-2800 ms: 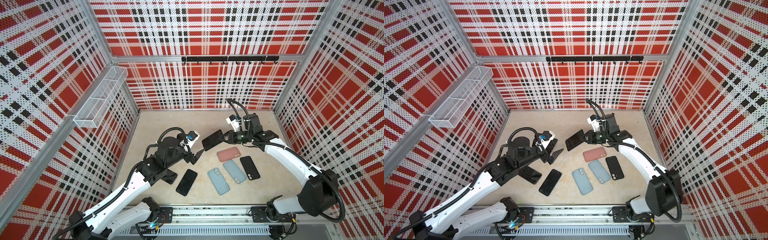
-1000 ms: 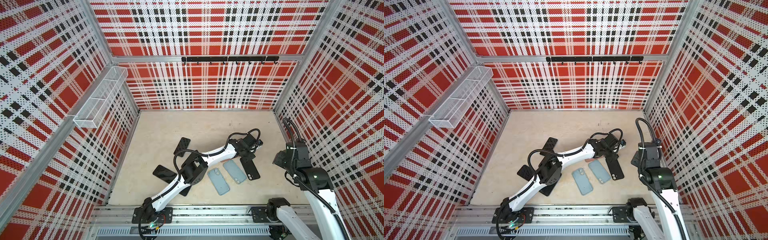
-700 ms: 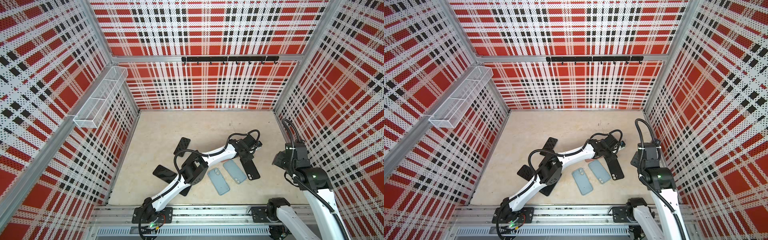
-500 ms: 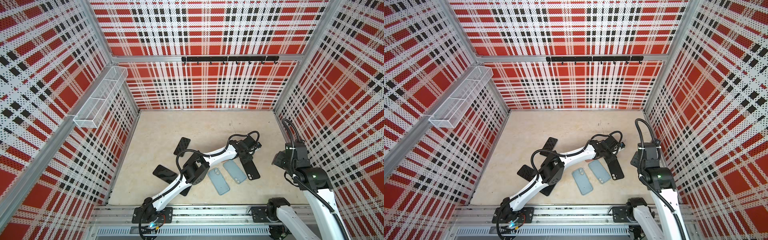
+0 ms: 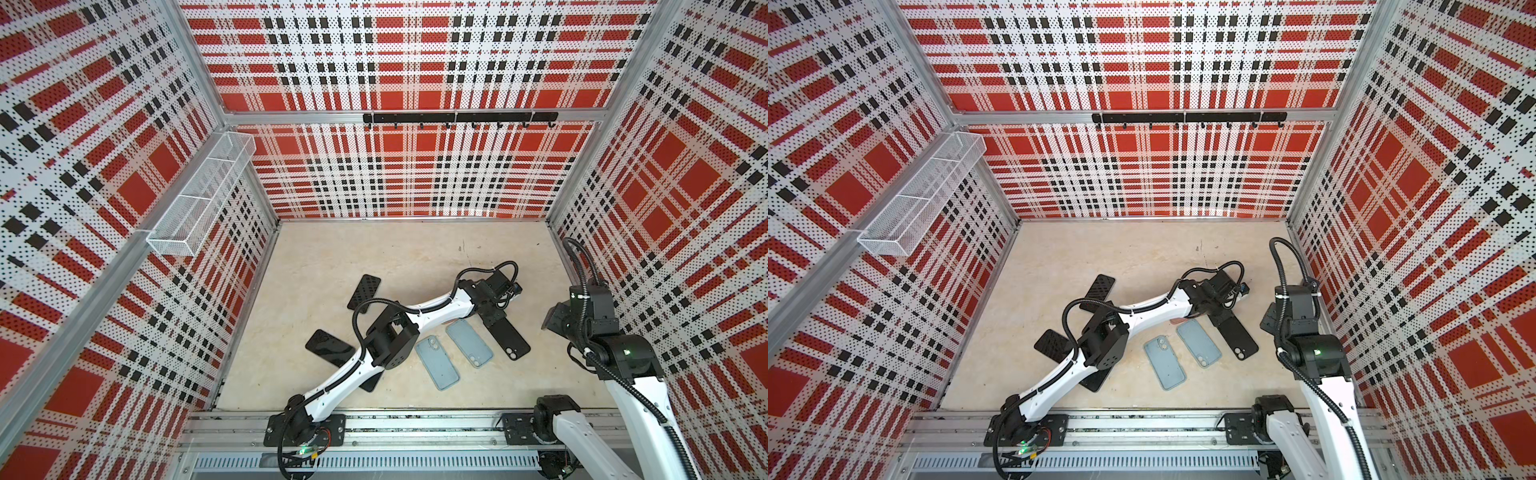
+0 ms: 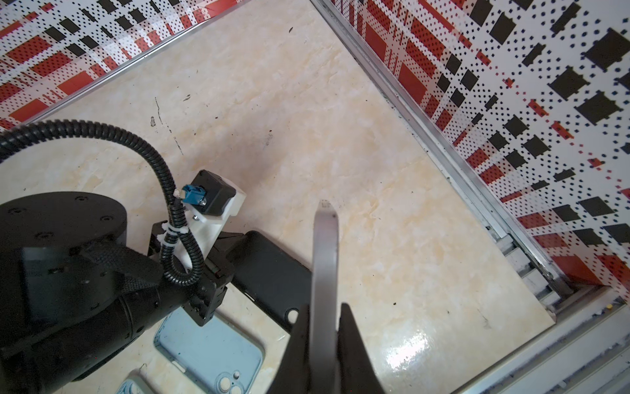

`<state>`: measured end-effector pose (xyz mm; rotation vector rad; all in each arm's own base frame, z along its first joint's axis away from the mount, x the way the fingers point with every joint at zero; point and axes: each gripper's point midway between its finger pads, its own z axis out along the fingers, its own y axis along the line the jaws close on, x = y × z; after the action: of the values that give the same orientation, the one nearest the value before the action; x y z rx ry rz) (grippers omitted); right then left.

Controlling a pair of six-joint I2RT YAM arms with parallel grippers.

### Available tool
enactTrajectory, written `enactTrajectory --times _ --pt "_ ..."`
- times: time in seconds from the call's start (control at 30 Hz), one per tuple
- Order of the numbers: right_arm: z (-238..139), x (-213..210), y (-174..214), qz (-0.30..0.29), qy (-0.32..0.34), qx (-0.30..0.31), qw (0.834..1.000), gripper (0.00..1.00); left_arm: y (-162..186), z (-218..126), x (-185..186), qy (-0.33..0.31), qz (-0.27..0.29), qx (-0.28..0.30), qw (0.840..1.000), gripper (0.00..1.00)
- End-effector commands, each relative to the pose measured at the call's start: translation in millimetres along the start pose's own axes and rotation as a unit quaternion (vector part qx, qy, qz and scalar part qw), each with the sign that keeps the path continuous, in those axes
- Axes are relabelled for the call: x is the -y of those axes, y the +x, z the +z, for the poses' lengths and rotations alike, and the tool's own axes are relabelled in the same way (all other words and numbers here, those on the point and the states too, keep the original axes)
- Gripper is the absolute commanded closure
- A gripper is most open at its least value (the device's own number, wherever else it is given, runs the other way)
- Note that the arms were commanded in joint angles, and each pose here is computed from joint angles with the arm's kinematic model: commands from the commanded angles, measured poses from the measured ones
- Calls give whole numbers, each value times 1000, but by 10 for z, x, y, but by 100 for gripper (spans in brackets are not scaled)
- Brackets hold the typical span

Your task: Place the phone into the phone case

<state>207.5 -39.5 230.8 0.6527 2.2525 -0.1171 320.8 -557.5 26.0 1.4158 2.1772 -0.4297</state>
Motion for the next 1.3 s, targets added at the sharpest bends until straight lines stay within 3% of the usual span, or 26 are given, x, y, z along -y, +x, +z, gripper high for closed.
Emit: enactTrajectory --times 0.0,0.17,0.3,0.43,0.6,0.8,1.03,1.27 --pt "-51 -59 -190 21 -15 39 999 100 -169 -101 -71 -9 -29 29 999 100" --pt "-248 -181 -347 31 -66 72 995 100 -634 -594 -181 -14 -60 106 992 100" --pt "-678 -464 -594 41 -191 145 970 100 -872 -1033 -457 -57 -75 143 985 100" --pt "-1021 -590 -754 34 -252 183 950 100 -822 -1358 -980 -105 -135 145 975 100" --pt "-1094 -790 -797 31 -307 186 933 100 -329 -1670 -1795 -184 -254 112 943 100" --pt "-814 -1114 -730 29 -346 125 930 100 485 -1872 -2473 -220 -390 85 890 100" --pt "-397 -1662 -526 43 -409 31 911 100 1207 -1794 -2747 -217 -492 65 841 100" --pt "-104 -2387 -183 -25 -396 -24 917 100 1724 -1752 -2756 -219 -537 32 814 100"
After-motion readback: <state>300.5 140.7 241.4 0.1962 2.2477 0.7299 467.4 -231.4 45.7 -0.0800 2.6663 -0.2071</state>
